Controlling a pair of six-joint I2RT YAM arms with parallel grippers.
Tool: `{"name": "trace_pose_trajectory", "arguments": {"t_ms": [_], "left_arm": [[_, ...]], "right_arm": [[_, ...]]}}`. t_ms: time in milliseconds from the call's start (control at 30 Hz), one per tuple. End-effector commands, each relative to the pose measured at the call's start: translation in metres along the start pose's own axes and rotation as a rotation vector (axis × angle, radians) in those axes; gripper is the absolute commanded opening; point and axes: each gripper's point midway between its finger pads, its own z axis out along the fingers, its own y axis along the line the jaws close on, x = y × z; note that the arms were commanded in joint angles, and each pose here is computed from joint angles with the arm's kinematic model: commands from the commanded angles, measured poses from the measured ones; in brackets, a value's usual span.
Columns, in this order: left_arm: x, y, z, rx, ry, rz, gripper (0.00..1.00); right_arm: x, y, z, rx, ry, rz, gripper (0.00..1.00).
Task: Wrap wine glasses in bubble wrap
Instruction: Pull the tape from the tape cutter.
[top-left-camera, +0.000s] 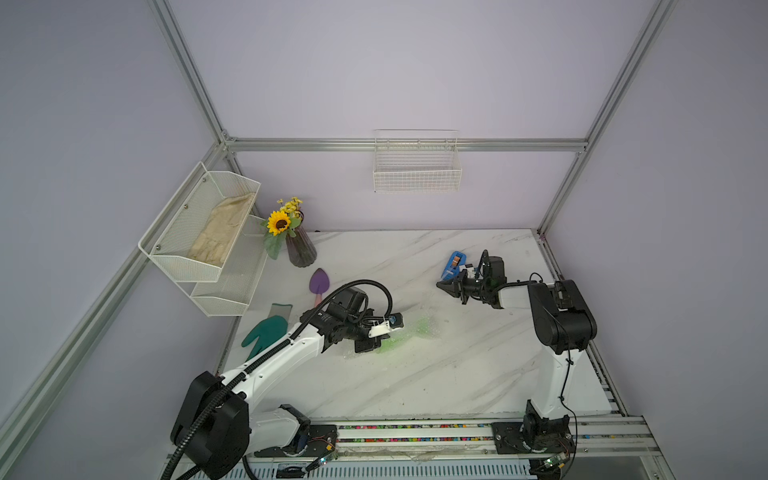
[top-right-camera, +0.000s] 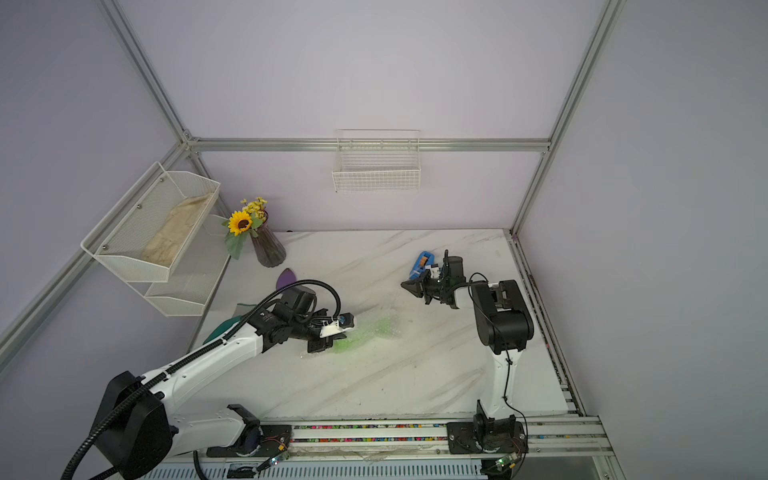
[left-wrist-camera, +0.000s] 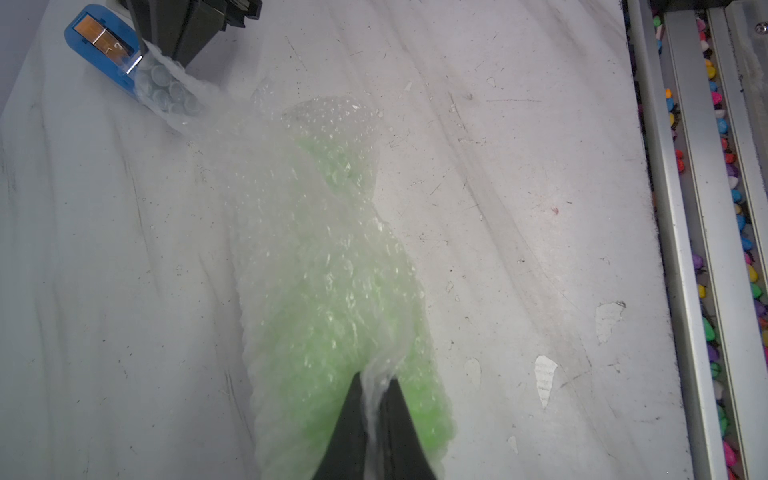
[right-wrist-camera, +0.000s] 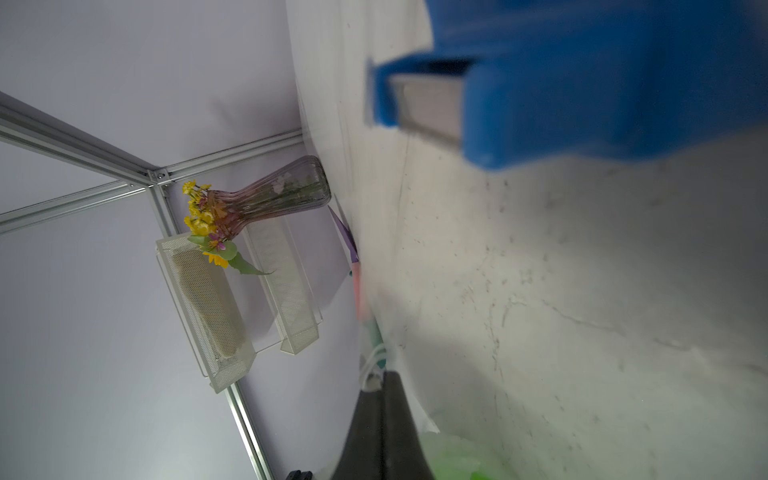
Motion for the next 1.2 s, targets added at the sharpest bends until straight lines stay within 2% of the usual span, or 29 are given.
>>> {"name": "trace_pose_trajectory", "arguments": {"t_ms": [0,600,933,967,1033,1067,1100,1167], "left_arm": [[0.005,-0.004,0.0,0.002,0.015,-0.005,0.09],[0.007,-0.006,0.001,-0.001,0.025,-0.001,0.09],[0.008,-0.005,0.001,-0.006,0.033,-0.001,0.09],[0.009,-0.006,0.002,-0.005,0.035,-0.002,0.09],[0.008,-0.006,0.002,-0.002,0.033,-0.002,0.09],[0.008,-0.006,0.002,-0.001,0.033,-0.001,0.09],[0.008,-0.006,0.002,-0.001,0.033,-0.001,0.09],[0.009,-0.006,0.003,0.001,0.035,-0.003,0.09]], "right_arm": [[0.004,-0.016,0.001,0.03,-0.001,-0.038,0.0],[0.024,-0.069,-0.011,0.242,0.038,-0.091,0.0],[0.033,-0.086,-0.038,0.457,0.036,-0.179,0.0],[0.036,-0.085,-0.038,0.452,0.047,-0.187,0.1],[0.046,-0.079,-0.037,0.411,0.091,-0.188,0.37],[0.052,-0.076,-0.036,0.384,0.113,-0.186,0.46],[0.057,-0.072,-0.037,0.36,0.127,-0.186,0.53],[0.067,-0.067,-0.039,0.325,0.146,-0.178,0.57]]}}
